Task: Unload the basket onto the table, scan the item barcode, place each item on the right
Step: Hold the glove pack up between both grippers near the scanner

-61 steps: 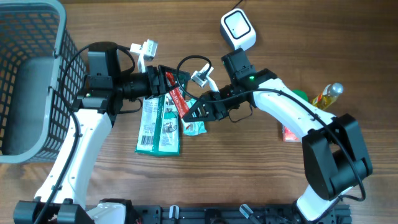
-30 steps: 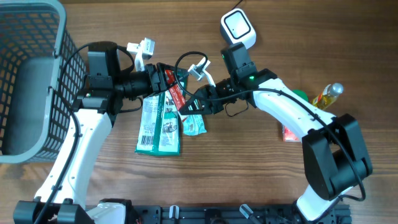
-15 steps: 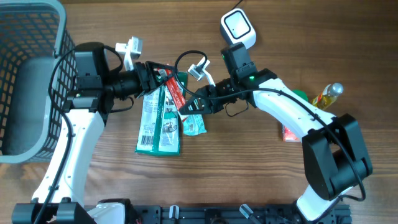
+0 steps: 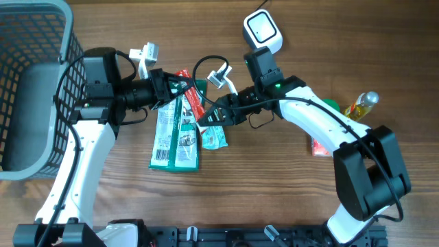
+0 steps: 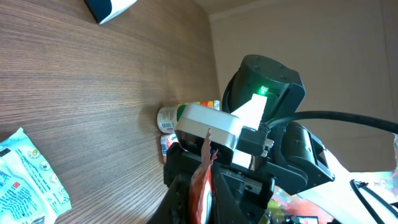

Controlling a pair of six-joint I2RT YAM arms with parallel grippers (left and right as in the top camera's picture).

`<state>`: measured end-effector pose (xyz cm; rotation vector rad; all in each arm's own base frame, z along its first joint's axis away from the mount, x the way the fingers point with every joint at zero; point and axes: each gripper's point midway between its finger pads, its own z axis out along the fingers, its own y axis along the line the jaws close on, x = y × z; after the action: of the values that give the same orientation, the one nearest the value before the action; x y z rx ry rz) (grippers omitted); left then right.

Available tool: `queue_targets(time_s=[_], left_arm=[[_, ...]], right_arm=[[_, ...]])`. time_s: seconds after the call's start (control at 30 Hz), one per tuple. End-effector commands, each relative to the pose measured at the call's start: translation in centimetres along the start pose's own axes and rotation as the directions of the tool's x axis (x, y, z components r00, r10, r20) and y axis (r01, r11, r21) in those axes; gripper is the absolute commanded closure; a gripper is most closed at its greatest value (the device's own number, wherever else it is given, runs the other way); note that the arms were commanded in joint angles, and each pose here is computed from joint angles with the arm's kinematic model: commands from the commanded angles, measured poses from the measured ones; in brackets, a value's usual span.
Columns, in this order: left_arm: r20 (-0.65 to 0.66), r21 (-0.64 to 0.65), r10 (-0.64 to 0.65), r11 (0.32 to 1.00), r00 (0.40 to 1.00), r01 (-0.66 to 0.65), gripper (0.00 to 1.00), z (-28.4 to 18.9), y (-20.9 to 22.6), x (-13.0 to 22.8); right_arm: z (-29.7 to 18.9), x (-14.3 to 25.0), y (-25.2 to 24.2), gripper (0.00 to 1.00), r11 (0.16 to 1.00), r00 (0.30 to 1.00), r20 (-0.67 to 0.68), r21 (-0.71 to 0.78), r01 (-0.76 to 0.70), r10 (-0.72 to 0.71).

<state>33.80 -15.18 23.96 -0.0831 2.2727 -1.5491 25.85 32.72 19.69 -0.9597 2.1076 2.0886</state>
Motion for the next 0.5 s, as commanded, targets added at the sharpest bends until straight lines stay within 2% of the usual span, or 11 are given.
queue_targets(time_s=[0.0,0.03,0.23,0.3,0.47], left_arm=[[-0.005,0.031,0.054,0.998,0.999,-0.054,0.96,-0.2,-1.3,0.1],[-0.005,0.030,0.047,0.998,0.999,-0.047,0.96,-0.3,-1.3,0.1],[-0.005,0.029,-0.066,0.997,0.998,0.066,0.96,-0.4,-1.2,0.0],[0.009,0.026,-0.112,0.993,0.994,0.111,0.96,-0.7,-1.0,-0.4],[0.040,0.022,-0.132,0.991,0.990,0.131,0.96,-1.6,-0.5,-1.1]], right_arm=[[-0.2,-0.5,0.1,0.48,0.999,1.000,0.012,0.035,0.028,-0.028],[-0.4,-0.7,-0.2,0.42,0.998,0.999,0.020,0.054,0.037,-0.038],[-2.3,-2.3,-0.6,0.39,0.990,0.990,0.072,0.082,0.117,-0.123],[-2.5,-2.2,-0.1,0.43,0.991,0.990,0.072,0.052,0.120,-0.124],[-2.5,-1.8,1.4,0.54,0.988,0.987,0.059,-0.033,0.149,-0.147]])
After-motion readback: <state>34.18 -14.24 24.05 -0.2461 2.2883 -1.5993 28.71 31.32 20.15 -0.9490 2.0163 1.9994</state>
